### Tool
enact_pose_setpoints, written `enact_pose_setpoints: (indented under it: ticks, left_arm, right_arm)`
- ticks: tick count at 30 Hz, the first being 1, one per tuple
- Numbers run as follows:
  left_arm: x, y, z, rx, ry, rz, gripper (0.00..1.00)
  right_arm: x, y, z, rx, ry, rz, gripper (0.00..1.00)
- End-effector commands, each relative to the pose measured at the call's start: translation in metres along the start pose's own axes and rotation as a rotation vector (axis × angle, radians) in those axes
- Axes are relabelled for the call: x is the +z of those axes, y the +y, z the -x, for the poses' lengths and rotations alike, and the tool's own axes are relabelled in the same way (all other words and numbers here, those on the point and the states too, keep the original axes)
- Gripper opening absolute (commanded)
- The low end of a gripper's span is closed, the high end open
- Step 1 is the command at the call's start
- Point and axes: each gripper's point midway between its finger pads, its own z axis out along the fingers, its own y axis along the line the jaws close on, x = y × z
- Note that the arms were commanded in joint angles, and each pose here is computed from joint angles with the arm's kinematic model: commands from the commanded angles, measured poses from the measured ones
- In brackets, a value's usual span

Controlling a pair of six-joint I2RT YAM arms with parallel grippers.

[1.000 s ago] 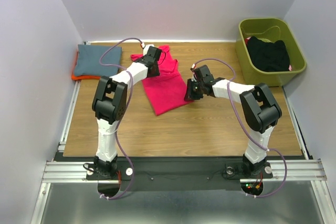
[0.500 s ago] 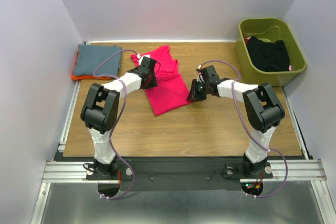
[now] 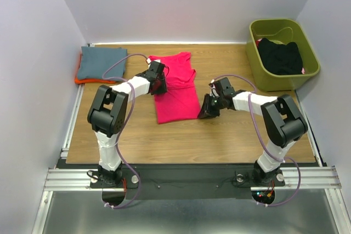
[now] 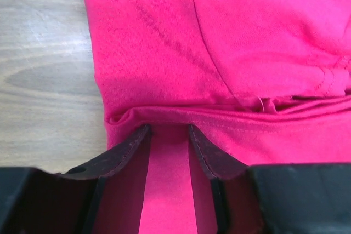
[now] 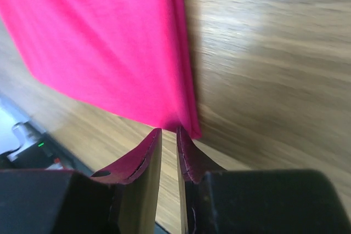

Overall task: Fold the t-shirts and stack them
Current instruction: Fold the tshirt

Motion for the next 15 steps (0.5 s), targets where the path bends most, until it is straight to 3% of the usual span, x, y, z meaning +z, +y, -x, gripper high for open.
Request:
enact_pose_setpoints:
  ticks: [1, 2, 3, 5, 7, 11, 15]
  left_arm:
    - [-0.043, -0.009, 0.012, -0.018, -0.040, -0.067, 0.46]
    - [-0.064, -0.013, 0.019, -0.032, -0.074, -0.098, 0.59]
    - [-0.068, -0.007, 0.004, -0.047, -0.052, -0.093, 0.62]
    - [-0.093, -0.008, 0.001, -0.063, -0.070, -0.134, 0.64]
    - [-0.100, -0.005, -0.026, -0.067, -0.010, -0.171, 0.64]
    - [-0.111, -0.012, -0.065, -0.066, 0.087, -0.258, 0.59]
    - [-0.099, -0.007, -0.097, -0.055, 0.175, -0.250, 0.44]
  right_arm:
    - [-0.022, 0.018, 0.012, -0.076, -0.049, 0.014, 0.24]
    - [-0.026, 0.028, 0.021, -0.112, -0.065, 0.041, 0.24]
    - [-0.028, 0.034, 0.024, -0.130, -0.071, 0.059, 0.23]
    - [-0.028, 0.043, 0.025, -0.165, -0.049, 0.104, 0.24]
    - [-0.027, 0.052, 0.027, -0.190, -0.035, 0.142, 0.24]
    - [-0.018, 0.052, 0.024, -0.214, 0.000, 0.176, 0.23]
    - [-0.005, 0.040, 0.019, -0.205, 0.029, 0.160, 0.23]
